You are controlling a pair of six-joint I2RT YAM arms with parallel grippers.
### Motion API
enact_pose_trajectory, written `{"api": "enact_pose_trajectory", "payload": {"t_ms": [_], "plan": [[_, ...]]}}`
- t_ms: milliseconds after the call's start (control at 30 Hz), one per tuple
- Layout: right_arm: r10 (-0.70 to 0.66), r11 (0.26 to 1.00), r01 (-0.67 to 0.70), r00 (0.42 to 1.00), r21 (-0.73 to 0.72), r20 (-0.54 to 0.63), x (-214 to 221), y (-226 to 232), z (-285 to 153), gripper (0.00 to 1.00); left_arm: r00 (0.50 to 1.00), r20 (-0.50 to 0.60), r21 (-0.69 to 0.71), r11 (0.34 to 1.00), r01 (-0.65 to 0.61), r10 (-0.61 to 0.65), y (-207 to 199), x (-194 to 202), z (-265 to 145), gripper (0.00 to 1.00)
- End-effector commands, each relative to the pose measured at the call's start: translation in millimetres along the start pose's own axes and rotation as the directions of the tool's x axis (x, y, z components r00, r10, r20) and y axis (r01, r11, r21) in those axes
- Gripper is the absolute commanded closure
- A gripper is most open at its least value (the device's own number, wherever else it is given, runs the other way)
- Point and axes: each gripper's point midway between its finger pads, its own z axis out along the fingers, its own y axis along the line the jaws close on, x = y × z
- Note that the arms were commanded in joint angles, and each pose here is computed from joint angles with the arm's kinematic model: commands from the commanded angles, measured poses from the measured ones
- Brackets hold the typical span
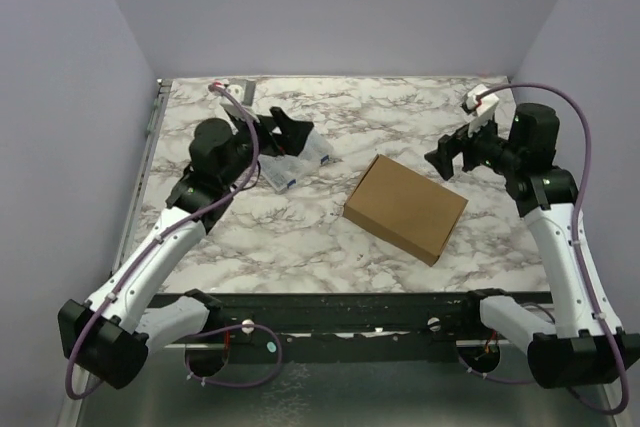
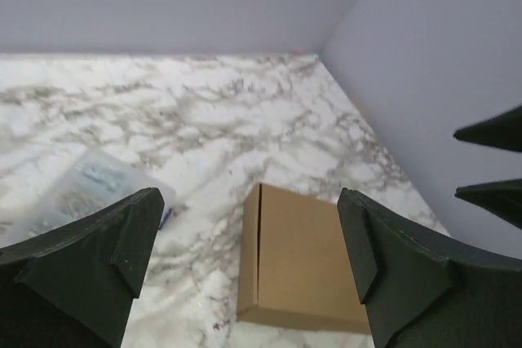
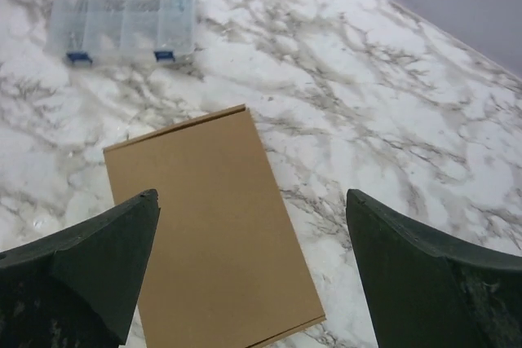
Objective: Fold the paper box
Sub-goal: Reset both arms
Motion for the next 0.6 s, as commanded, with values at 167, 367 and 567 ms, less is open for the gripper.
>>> {"api": "enact_pose_trajectory", "payload": {"t_ms": [167, 367, 567], "plan": [[0.141, 0.879, -0.214, 0.970, 0.425, 0.197, -51.2, -60.5, -78.6, 0.00, 1.000, -0.013, 0.018, 1.000, -0.005, 0.005, -3.1, -61.6, -19.0, 0.01], [0.170, 0.895, -0.272, 0.941, 0.353, 0.294, -71.5, -46.6, -99.7, 0.00, 1.000, 0.013, 0.037, 0.999, 0.013, -0.013, -12.1, -67.8, -33.0, 0.01], [0.245, 0.865, -0.366, 0.905, 0.343, 0.349, -73.4, -43.3, -106.0, 0.00, 1.000, 0.014, 0.027, 0.999, 0.021, -0.021, -9.7, -61.4, -39.9, 0.01]]}}
